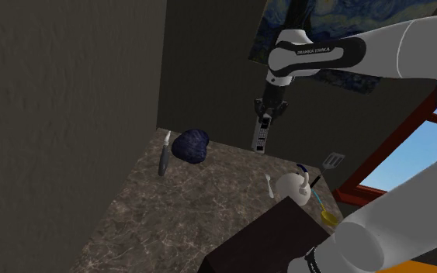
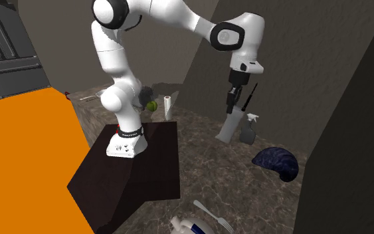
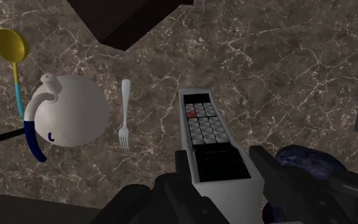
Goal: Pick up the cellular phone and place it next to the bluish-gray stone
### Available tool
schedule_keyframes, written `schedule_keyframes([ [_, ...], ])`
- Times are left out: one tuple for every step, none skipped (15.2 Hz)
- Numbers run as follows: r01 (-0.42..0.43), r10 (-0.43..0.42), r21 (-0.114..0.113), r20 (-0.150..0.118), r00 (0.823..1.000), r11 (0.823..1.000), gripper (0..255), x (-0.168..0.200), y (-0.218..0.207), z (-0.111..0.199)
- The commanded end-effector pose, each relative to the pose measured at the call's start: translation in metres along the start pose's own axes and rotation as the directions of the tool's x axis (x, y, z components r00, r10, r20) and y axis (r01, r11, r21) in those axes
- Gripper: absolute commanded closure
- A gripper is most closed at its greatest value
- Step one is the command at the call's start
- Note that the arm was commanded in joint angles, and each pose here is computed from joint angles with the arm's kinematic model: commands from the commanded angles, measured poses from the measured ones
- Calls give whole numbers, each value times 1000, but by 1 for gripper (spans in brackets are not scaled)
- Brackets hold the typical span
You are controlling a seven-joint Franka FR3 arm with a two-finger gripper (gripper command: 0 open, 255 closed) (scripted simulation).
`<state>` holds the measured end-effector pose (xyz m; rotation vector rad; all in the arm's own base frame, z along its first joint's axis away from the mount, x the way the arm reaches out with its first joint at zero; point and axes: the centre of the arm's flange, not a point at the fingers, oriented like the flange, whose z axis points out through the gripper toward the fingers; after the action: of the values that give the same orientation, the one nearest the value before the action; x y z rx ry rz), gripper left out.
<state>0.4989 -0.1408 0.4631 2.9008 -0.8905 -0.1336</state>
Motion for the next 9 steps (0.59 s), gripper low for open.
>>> schedule_keyframes([
  [0,0,0,0,1000,1000,255,25,-7,8],
  [0,0,0,0,1000,1000,255,38,-10,12],
  [0,0,0,0,1000,1000,255,50,-13,16],
  [0,0,0,0,1000,1000,255,62,-16,20],
  [0,0,0,0,1000,1000,255,74,-20,23],
  [0,0,0,0,1000,1000,255,86,-23,27],
  [0,0,0,0,1000,1000,255,99,-26,31],
  [0,0,0,0,1000,1000,255,111,-29,35],
  [0,0,0,0,1000,1000,255,123,-32,39],
])
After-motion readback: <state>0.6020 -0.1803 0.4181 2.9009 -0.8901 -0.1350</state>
